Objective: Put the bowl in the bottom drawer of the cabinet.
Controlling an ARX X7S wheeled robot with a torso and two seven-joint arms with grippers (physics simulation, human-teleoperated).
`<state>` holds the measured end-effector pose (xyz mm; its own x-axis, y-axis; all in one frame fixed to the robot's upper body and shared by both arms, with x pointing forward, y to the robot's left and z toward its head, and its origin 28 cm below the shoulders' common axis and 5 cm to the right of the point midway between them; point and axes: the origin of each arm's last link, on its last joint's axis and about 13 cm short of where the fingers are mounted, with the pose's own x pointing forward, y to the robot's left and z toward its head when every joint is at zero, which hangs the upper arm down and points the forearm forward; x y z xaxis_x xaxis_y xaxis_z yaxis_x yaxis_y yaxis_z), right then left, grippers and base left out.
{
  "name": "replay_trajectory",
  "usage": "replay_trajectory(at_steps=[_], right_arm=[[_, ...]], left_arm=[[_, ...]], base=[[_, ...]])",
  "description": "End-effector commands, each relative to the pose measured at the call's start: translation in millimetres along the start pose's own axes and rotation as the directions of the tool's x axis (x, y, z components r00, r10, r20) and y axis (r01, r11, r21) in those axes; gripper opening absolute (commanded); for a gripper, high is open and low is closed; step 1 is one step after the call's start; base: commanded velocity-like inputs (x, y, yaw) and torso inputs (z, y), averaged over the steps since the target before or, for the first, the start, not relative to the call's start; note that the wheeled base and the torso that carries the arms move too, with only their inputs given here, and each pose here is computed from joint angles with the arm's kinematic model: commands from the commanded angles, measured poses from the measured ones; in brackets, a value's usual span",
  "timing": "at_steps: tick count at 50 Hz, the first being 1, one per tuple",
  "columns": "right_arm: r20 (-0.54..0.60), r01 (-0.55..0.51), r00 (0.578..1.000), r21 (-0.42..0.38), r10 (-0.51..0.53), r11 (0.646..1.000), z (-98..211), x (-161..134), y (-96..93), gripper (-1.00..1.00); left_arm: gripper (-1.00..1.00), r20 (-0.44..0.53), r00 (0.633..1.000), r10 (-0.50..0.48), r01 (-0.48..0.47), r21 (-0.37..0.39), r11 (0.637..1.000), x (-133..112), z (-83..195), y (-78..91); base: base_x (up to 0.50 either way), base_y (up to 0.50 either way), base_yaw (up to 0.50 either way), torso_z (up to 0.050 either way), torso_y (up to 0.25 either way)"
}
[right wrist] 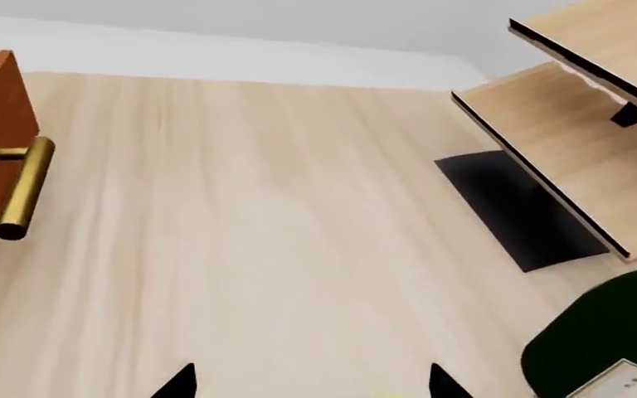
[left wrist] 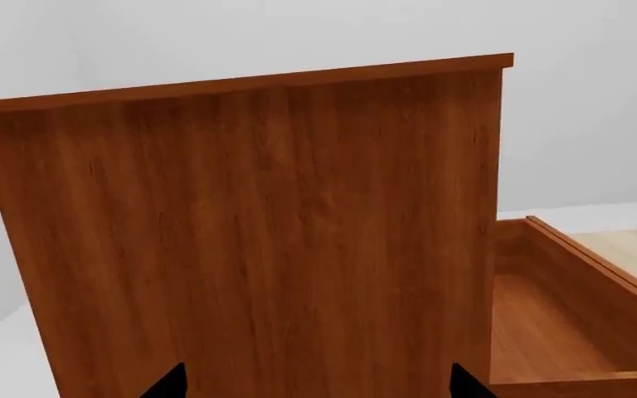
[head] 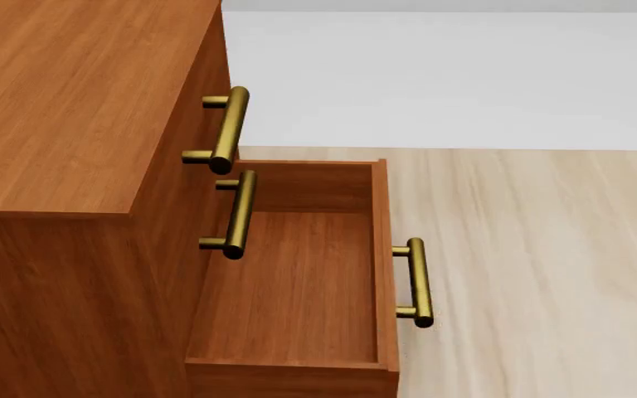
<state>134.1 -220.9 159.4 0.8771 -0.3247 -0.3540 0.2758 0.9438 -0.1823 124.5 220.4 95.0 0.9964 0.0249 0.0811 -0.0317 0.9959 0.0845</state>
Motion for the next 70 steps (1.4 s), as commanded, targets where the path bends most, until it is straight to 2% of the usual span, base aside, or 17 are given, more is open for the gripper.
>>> replay_trajectory(at_steps=[1,14,17,20,44,55,70], right_arm=[[-0.076,0.062,0.995,0.018,-0.06,0.998,-9,-1,-17.9,1.0],[-0.149,0.178,0.974,0.054,-0.169,0.982,-25,-1,-47.8,1.0],[-0.166,0.214,0.965,0.042,-0.205,0.976,-31,0,-52.5,1.0],[-0.191,0.227,0.959,0.072,-0.21,0.971,-40,1,-59.3,1.0],[-0.284,0.236,0.94,0.136,-0.191,0.962,-56,19,-72.9,1.0],[-0.334,0.26,0.921,0.134,-0.203,0.956,-68,32,-78.5,1.0],[-0.361,0.241,0.916,0.148,-0.174,0.959,-74,41,-75.6,1.0]], left_arm=[[1.0,0.001,1.0,0.001,-0.001,-0.001,1.0,0,1,0.0],[1.0,0.003,1.0,-0.002,0.002,-0.005,1.0,1,1,-0.1],[1.0,0.0,1.0,-0.001,0.001,-0.004,1.0,2,0,-0.4],[1.0,0.001,1.0,-0.003,0.003,-0.005,1.0,2,1,-0.7],[1.0,0.01,1.0,0.004,-0.004,-0.007,1.0,1,2,-0.5],[1.0,0.004,1.0,0.006,-0.006,-0.007,1.0,2,0,-0.3],[1.0,0.005,1.0,0.004,-0.004,-0.007,1.0,3,1,-1.2]], base=[[0.0,0.0,0.0,0.0,0.0],[0.0,0.0,0.0,0.0,0.0],[0.0,0.0,0.0,0.0,0.0],[0.0,0.0,0.0,0.0,0.0],[0.0,0.0,0.0,0.0,0.0],[0.0,0.0,0.0,0.0,0.0],[0.0,0.0,0.0,0.0,0.0]])
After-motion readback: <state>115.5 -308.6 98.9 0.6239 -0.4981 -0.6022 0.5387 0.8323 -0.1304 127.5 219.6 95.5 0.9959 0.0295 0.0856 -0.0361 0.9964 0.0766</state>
